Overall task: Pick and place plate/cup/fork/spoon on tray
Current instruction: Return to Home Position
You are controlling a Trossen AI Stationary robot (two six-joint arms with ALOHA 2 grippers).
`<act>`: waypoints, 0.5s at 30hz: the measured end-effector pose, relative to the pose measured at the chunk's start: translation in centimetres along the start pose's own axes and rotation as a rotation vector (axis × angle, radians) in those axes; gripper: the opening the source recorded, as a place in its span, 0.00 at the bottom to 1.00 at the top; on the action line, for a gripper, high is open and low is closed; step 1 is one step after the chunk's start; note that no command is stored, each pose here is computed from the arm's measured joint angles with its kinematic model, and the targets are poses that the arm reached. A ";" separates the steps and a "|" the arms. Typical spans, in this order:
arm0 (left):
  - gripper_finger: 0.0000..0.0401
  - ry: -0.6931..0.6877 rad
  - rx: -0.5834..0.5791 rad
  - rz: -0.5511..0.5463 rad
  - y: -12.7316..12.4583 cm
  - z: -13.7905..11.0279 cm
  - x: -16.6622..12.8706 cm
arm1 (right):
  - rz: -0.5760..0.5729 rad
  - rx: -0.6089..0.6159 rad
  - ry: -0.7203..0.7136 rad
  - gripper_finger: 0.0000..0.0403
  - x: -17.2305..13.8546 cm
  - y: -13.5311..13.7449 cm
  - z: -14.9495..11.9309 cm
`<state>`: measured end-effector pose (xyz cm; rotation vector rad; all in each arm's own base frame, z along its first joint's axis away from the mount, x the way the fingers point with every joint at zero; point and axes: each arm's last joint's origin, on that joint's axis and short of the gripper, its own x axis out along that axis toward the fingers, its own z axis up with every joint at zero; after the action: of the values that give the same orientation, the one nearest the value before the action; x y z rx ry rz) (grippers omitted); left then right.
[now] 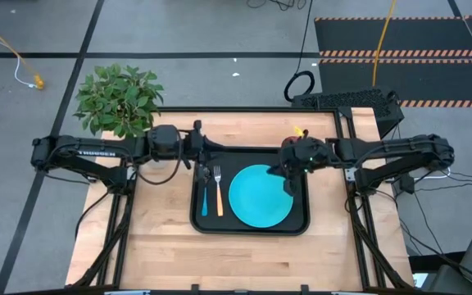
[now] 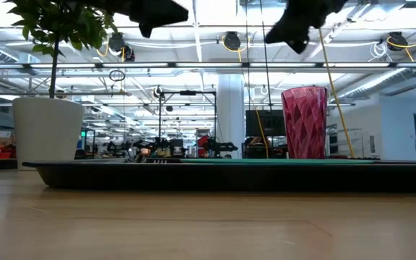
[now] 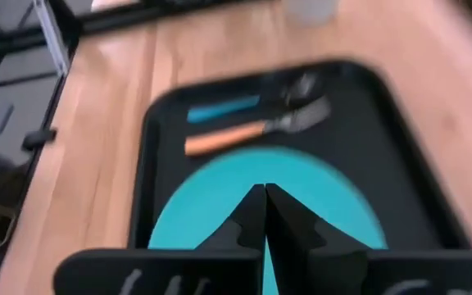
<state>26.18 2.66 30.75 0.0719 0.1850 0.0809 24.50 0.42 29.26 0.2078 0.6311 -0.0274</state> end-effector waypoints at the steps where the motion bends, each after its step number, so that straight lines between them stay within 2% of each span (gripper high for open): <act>1: 0.18 -0.017 -0.007 -0.006 -0.1 0.2 0.0 | -0.004 -0.010 -0.024 0.00 0.0 -0.2 0.3; 5: 0.18 -0.035 -0.010 -0.036 -1.0 0.4 0.0 | -0.022 -0.028 -0.078 0.00 -0.1 -1.0 0.9; 8: 0.18 -0.014 -0.005 -0.016 -1.6 0.2 0.0 | -0.025 -0.044 -0.094 0.00 -0.1 -1.2 1.1; 15: 0.18 -0.046 0.001 -0.017 -2.4 1.1 -1.5 | 0.023 -0.066 -0.109 0.00 -0.6 -1.1 1.2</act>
<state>25.08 0.11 31.94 0.0727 0.1397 0.0623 24.68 -0.89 30.37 0.1487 0.5206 0.0041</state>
